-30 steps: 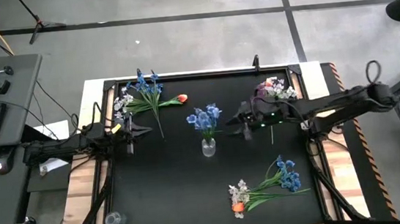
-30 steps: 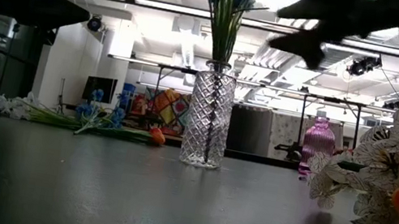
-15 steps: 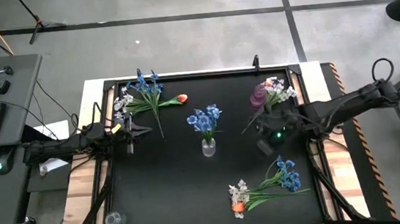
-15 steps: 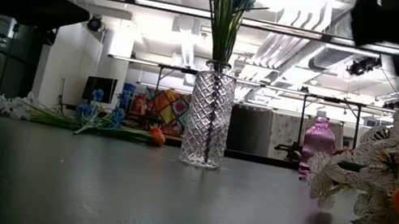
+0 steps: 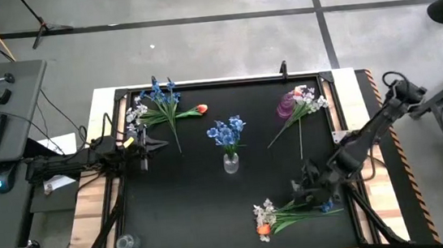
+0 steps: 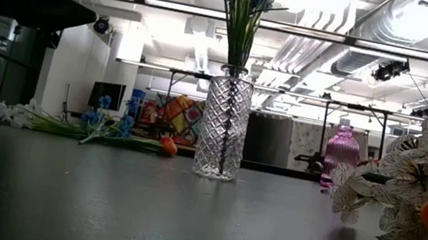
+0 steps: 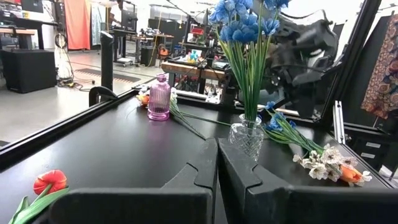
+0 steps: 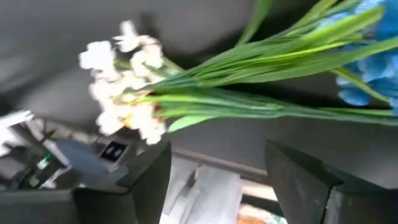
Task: Sort flowers into vase by color
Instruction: Put the bottom blue flowers into the top transparent vase
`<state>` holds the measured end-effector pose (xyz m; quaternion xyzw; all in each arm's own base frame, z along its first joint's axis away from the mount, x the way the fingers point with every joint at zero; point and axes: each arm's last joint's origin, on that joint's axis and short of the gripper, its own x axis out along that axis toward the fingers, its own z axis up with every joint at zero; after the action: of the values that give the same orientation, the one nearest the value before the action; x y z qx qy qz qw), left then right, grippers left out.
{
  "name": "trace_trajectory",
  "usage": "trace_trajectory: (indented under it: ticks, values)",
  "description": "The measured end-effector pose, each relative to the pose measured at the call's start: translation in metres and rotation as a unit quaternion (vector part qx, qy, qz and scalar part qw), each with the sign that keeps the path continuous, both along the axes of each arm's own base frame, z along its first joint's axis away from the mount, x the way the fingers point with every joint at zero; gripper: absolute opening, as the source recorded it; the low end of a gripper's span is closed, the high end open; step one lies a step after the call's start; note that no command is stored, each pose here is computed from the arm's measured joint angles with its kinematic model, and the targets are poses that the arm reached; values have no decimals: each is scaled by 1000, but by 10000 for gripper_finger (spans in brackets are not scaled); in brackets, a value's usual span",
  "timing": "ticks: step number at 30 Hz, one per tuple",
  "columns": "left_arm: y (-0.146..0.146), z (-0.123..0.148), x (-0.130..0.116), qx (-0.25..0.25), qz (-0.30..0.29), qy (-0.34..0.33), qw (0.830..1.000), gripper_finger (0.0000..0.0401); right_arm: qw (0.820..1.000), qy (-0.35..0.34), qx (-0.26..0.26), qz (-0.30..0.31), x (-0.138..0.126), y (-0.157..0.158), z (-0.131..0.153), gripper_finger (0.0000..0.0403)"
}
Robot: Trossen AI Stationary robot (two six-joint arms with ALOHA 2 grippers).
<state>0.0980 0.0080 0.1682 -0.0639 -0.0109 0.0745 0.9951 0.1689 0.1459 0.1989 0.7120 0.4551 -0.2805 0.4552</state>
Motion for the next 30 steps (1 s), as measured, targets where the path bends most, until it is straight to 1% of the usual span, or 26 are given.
trace_trajectory:
  ticks: [4, 7, 9, 13, 16, 21, 30]
  values:
    - [0, 0, 0, 0, 0, 0, 1000, 1, 999, -1, -2, -33, 12, 9, -14, 236]
    - [0, 0, 0, 0, 0, 0, 1000, 1, 999, 0, -6, -44, 22, 12, -25, 236]
    - [0, 0, 0, 0, 0, 0, 1000, 1, 999, 16, -11, -47, 27, 11, -34, 236]
    - [0, 0, 0, 0, 0, 0, 1000, 1, 998, 59, -6, -36, 30, 11, -46, 236]
    - [0, 0, 0, 0, 0, 0, 1000, 1, 996, 75, -11, -40, 31, 7, -49, 236]
    - [0, 0, 0, 0, 0, 0, 1000, 1, 992, 107, -37, -62, 31, -5, -53, 236]
    - [0, 0, 0, 0, 0, 0, 1000, 1, 987, 113, -51, -100, 38, -20, -54, 236]
